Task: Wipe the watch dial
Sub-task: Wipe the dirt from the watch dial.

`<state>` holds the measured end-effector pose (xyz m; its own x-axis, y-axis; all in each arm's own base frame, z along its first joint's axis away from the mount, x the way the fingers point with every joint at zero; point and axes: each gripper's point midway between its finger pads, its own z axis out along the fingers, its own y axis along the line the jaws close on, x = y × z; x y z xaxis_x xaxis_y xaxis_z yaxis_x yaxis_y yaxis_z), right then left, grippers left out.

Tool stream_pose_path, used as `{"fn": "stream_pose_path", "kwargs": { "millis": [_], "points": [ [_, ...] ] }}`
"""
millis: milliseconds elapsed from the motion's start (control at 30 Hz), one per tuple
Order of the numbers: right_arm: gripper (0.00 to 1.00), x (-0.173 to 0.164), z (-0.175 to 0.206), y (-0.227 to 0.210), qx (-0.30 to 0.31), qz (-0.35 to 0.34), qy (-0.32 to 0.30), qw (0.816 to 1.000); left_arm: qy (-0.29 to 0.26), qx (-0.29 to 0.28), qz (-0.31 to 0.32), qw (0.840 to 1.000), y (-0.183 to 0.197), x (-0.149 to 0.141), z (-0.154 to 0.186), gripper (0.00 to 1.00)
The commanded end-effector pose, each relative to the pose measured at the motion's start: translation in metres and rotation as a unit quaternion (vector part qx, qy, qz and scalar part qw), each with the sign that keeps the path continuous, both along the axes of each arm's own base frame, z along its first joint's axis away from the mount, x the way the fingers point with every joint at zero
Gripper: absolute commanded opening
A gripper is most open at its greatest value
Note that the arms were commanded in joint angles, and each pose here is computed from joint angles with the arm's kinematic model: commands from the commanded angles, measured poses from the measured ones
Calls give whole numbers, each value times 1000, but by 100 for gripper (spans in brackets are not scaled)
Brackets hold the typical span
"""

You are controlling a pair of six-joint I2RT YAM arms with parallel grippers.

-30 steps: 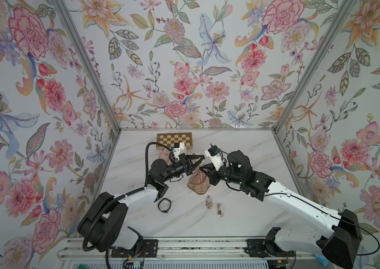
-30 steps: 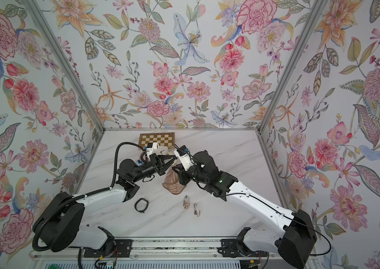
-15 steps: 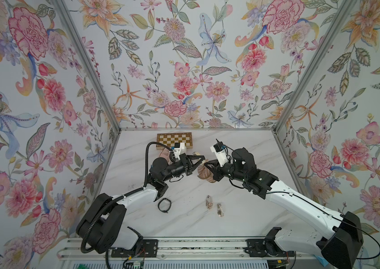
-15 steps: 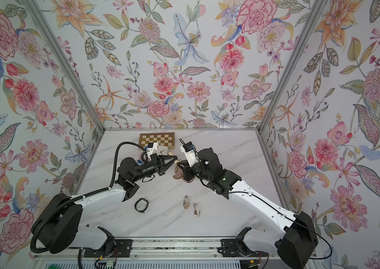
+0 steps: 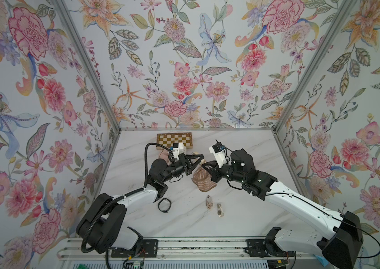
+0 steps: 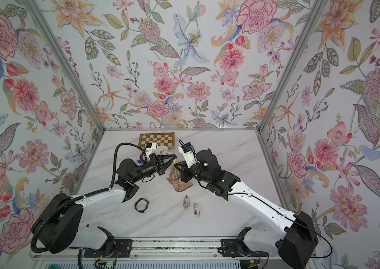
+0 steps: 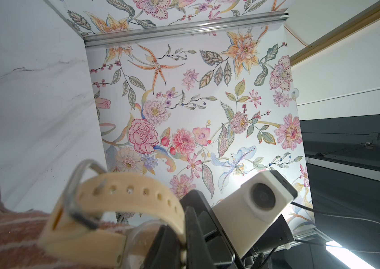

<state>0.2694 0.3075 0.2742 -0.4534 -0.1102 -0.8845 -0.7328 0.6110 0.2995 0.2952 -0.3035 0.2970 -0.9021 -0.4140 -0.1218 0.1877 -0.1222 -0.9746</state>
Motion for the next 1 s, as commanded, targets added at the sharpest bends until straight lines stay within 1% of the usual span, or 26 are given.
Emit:
{"fn": "stream_pose_path", "kwargs": {
  "millis": [0, 167, 300, 400, 533, 633, 733, 833, 967],
  "points": [
    [0, 18, 19, -10, 39, -24, -17, 999, -5, 8, -29, 1000, -7, -12, -2, 0],
    [0, 38, 24, -21, 51, -60, -17, 997, -1, 5, -35, 999, -7, -14, -8, 0],
    [0, 38, 25, -25, 61, -66, -6, 996, 11, -32, -24, 999, 1, -14, -4, 0],
    [0, 32, 18, -33, 45, -74, -2, 996, 20, -64, -12, 998, 10, -9, 1, 0],
    [0, 21, 2, -47, 10, -81, 7, 997, 20, -55, -11, 998, 10, -4, 1, 0],
    [0, 8, -7, -51, -12, -72, 9, 997, 20, -52, -12, 998, 11, -1, 2, 0],
    [0, -9, -9, -48, -20, -40, -4, 999, 21, -48, -12, 999, 11, 0, 1, 0],
    [0, -27, -2, -36, -5, 6, -24, 1000, 22, -46, -10, 999, 10, 2, -1, 0],
    [0, -39, 10, -23, 19, 40, -51, 998, 20, -44, -9, 999, 10, 2, -1, 0]
  ]
}}
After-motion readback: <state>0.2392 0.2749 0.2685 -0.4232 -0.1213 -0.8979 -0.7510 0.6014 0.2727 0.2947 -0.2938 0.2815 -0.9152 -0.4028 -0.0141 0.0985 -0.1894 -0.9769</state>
